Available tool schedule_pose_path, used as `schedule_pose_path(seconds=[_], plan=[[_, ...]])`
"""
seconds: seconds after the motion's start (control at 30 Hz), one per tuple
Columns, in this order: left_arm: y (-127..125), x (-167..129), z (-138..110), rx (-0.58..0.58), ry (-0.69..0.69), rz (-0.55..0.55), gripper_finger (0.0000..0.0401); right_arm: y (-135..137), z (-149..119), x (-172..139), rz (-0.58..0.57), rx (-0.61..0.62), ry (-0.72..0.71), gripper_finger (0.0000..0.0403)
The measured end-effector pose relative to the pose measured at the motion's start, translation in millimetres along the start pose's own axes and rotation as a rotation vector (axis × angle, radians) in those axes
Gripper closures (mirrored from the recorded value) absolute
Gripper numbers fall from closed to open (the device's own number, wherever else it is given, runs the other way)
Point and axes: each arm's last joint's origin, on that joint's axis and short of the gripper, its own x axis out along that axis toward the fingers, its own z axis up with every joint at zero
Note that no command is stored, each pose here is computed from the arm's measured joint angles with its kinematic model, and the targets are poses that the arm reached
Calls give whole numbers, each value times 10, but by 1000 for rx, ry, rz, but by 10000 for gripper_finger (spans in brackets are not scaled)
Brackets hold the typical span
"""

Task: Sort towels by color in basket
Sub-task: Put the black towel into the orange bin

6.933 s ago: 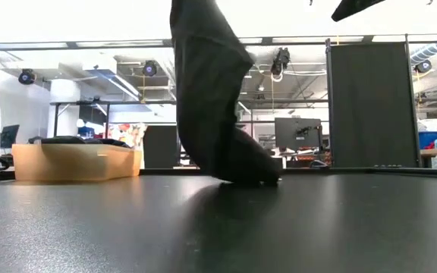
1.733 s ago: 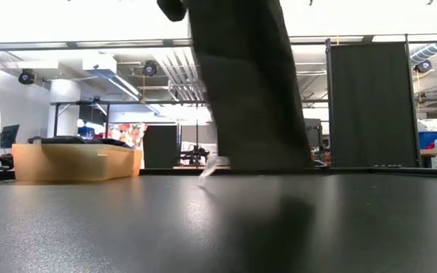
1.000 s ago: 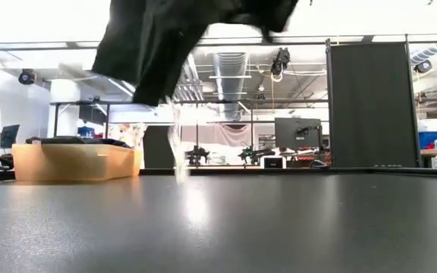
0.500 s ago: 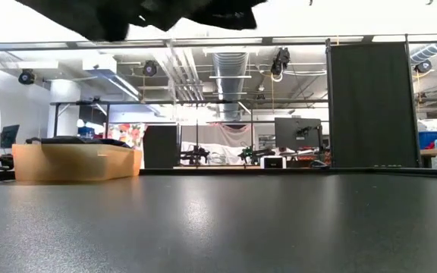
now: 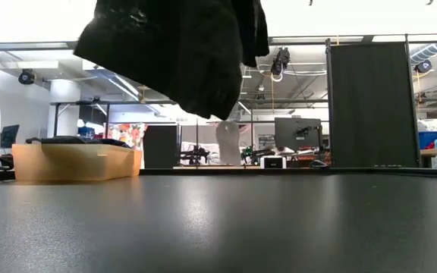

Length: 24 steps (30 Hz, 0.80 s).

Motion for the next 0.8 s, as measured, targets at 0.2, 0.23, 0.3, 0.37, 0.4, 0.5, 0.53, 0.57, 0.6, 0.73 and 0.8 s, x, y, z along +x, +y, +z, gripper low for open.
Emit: schedule_pose_path(seconds=[0.2, 0.23, 0.3, 0.37, 0.4, 0.5, 0.53, 0.57, 0.6, 0.73, 0.8], plan=[[-18, 64, -85, -6, -12, -20, 401, 22, 50, 342, -36, -24, -48, 84], [-22, 69, -86, -8, -20, -27, 401, 7, 54, 397, -38, -23, -49, 83], [-25, 83, -99, -11, -29, -31, 401, -12, 56, 509, 1, -27, -47, 88], [-27, 91, -122, -11, -21, -31, 401, -3, 51, 619, 74, -30, -49, 102], [-27, 96, -132, -11, -17, -31, 401, 10, 44, 663, 115, -39, -49, 115], [-28, 101, -147, -10, -11, -29, 401, 20, 33, 727, 184, -57, -47, 173], [-28, 102, -150, -10, -9, -29, 401, 18, 34, 734, 186, -57, -48, 200], [-28, 102, -155, -9, -5, -28, 401, 19, 30, 735, 187, -62, -46, 230], [-27, 102, -156, -9, -3, -27, 401, 18, 28, 734, 187, -67, -44, 263], [-16, 90, -175, -6, 38, -22, 391, 38, 32, 701, 195, -95, -50, 376], [-3, 75, -179, -2, 66, -18, 374, 57, 38, 668, 204, -92, -55, 385]])
